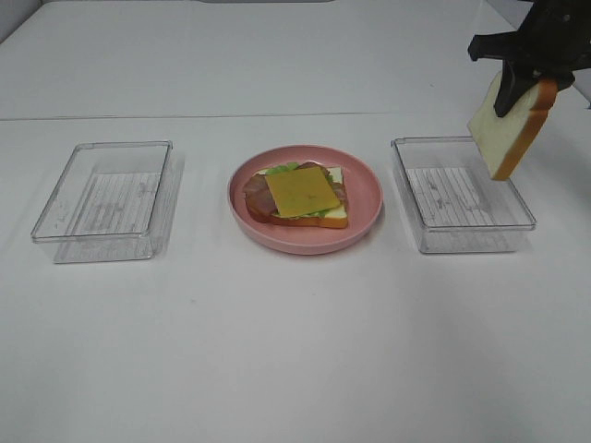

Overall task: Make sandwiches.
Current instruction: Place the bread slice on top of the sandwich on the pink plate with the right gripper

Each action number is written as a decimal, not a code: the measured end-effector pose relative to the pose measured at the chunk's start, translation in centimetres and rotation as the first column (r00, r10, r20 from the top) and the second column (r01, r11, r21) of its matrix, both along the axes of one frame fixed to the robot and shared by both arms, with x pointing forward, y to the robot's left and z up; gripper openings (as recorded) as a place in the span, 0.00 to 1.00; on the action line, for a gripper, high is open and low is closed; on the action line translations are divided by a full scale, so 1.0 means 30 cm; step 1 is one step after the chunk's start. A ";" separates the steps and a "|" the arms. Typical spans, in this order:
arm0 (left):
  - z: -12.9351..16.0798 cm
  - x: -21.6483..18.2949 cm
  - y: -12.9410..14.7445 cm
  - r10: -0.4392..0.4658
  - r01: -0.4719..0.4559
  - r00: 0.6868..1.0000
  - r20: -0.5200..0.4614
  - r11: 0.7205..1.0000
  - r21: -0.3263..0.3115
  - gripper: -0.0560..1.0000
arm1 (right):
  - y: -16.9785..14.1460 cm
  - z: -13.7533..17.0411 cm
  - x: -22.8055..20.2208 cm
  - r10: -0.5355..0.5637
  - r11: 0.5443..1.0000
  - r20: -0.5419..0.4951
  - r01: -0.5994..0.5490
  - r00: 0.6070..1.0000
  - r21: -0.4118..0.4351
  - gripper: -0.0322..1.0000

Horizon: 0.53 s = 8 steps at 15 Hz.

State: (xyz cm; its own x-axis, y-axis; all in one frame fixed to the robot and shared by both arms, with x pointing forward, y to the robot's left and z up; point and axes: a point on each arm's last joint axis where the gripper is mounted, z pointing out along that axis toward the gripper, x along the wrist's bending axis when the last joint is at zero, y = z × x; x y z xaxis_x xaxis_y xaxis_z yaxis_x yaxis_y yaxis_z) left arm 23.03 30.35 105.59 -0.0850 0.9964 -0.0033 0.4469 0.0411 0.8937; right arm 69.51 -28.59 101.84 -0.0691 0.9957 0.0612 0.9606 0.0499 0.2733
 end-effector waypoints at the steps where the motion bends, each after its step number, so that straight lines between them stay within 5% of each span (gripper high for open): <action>1: 0.000 0.000 0.000 0.000 0.000 1.000 0.000 1.000 0.000 0.98 | 0.001 0.009 -0.003 0.000 1.000 0.003 0.000 1.000 0.003 0.27; 8: 0.000 0.000 0.000 -0.001 0.001 1.000 0.000 1.000 0.002 0.98 | 0.112 0.164 -0.074 0.062 0.996 0.066 -0.067 0.996 0.064 0.27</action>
